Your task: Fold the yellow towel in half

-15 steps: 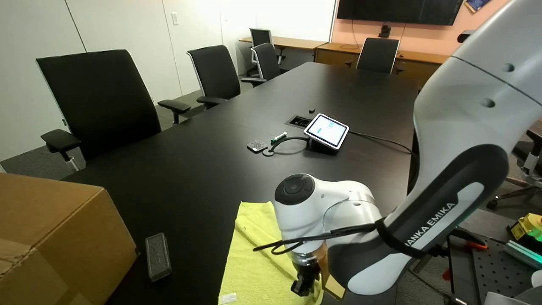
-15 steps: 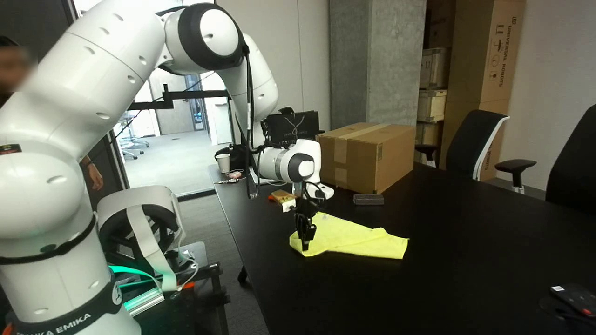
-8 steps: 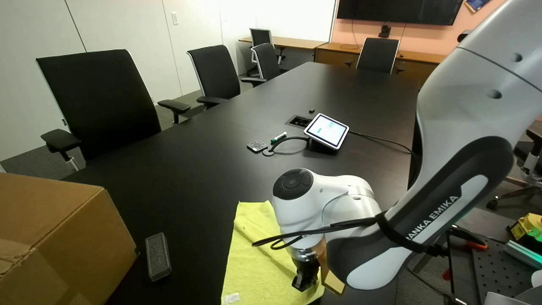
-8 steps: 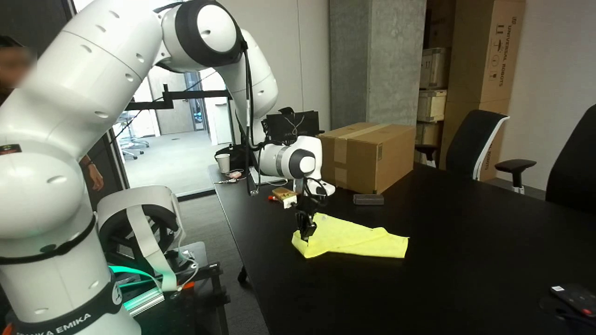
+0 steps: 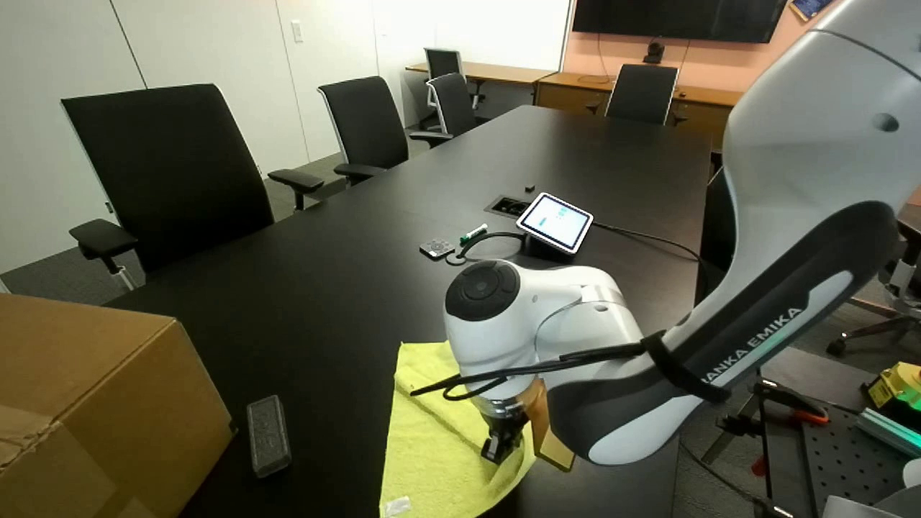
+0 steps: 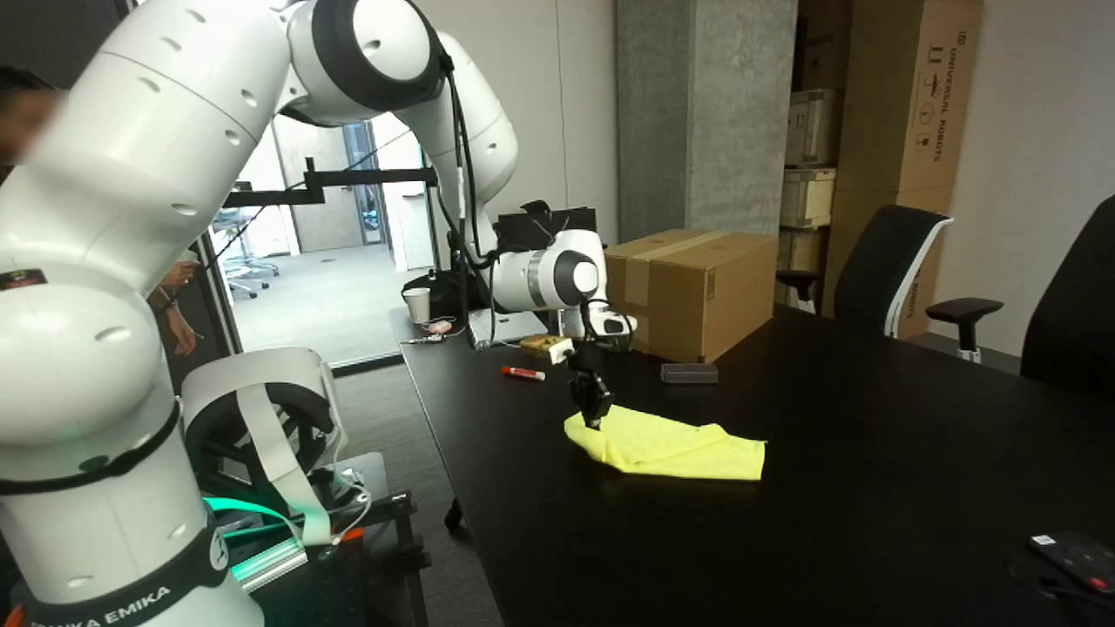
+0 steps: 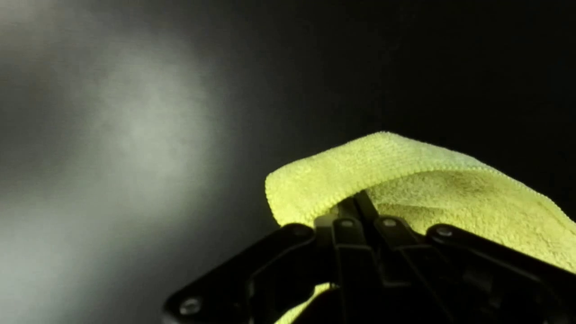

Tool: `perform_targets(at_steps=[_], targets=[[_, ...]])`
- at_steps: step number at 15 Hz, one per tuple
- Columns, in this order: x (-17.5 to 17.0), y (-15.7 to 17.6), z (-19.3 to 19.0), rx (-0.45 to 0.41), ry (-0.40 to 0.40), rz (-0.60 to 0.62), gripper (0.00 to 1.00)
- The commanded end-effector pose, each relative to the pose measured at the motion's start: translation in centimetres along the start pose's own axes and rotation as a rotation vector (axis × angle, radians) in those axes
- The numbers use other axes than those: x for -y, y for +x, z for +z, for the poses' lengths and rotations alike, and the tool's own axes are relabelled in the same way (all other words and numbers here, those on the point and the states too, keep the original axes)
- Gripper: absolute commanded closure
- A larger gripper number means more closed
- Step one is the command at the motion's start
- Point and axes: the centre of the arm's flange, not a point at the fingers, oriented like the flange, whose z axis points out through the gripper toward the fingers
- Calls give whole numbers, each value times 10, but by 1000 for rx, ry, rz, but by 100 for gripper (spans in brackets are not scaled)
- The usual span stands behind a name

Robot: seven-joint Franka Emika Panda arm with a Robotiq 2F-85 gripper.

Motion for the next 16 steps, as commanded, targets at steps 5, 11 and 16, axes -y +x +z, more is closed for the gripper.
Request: perform_targets(at_steps=[5, 11, 16], targets=[[44, 47, -32, -141, -168, -196, 96], [116, 57, -20, -221, -329, -381, 96], [160, 63, -48, -349, -397, -483, 96]])
